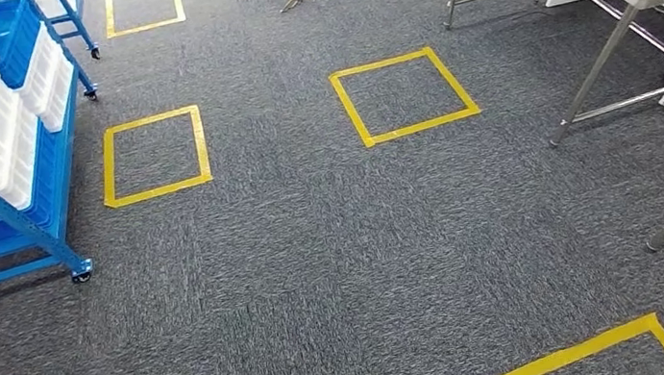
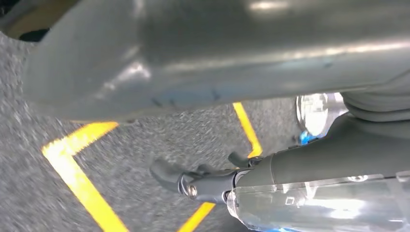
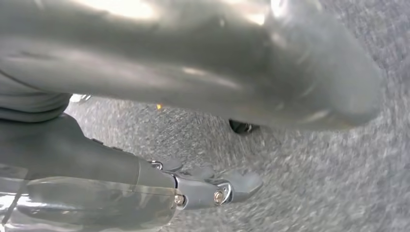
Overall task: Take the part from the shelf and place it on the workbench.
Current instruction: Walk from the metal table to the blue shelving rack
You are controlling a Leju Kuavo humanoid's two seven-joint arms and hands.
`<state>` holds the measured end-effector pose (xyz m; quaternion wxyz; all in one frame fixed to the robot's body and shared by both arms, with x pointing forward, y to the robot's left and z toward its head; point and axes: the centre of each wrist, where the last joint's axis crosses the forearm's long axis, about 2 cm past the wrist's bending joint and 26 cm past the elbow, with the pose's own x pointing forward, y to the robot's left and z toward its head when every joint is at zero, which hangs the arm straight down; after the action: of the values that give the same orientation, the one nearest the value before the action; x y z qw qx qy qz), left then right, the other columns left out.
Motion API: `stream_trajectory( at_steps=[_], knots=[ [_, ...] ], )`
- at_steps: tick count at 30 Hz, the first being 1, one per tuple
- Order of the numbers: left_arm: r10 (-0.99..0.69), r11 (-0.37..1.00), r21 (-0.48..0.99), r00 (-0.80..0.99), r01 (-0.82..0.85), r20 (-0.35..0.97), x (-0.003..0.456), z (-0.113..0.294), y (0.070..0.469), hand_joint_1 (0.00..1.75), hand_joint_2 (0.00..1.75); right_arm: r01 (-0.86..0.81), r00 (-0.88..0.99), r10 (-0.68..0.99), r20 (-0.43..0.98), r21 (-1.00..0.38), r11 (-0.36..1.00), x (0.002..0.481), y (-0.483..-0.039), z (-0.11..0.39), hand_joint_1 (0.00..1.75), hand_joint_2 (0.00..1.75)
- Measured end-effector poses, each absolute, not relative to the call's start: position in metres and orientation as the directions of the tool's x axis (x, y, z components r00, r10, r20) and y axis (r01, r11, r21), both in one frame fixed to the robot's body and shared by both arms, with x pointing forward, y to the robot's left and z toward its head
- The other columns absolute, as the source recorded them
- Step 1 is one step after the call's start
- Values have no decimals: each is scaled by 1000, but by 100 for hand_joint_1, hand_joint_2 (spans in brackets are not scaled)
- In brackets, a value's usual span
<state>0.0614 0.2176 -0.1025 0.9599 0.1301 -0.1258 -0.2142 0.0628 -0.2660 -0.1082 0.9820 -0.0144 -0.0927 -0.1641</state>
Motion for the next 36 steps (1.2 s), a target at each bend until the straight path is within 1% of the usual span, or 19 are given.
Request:
stream_trajectory(
  at_steps=[14,36],
  knots=[
    [-454,867,315,873,386,179,61,-103,224,0,0,325,927,-321,194,11,946,68,-262,-107,0,0],
    [-457,864,322,870,386,183,66,-103,225,0,0,320,930,-317,188,17,947,62,-262,-108,0,0]
  ],
)
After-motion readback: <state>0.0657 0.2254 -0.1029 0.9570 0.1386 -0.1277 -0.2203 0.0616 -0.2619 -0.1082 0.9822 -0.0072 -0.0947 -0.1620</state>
